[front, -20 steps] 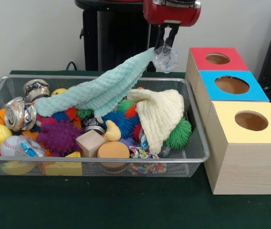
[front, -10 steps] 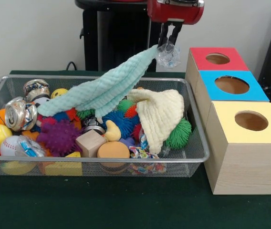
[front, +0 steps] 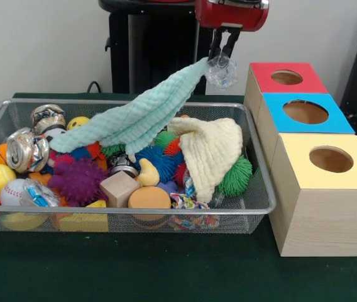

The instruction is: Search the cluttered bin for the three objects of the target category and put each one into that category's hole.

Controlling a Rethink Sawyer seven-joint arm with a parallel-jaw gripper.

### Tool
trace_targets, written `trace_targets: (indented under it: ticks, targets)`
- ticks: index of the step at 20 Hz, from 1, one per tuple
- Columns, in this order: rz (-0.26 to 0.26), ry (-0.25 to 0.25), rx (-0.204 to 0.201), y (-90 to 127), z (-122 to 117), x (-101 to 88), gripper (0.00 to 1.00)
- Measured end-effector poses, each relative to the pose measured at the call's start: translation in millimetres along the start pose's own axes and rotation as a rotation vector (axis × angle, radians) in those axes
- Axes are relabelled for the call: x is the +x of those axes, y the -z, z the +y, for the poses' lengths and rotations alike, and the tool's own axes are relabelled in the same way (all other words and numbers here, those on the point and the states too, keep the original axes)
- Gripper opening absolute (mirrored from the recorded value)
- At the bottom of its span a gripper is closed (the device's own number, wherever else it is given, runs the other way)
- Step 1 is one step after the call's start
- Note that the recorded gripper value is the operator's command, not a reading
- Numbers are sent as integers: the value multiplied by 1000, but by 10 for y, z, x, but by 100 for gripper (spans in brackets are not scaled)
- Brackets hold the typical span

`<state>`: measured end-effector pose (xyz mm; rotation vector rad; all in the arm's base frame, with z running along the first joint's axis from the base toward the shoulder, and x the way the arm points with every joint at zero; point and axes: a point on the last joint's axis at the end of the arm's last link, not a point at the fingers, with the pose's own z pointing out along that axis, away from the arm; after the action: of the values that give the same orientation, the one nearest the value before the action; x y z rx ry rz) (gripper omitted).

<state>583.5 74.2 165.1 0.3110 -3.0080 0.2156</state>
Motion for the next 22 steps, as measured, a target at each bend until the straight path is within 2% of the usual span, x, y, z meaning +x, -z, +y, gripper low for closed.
trace_targets:
  ticks: [9,22]
  targets:
    - [-10,-1,7,16,114,-1,0]
    - [0,18,23,6,420,44,0]
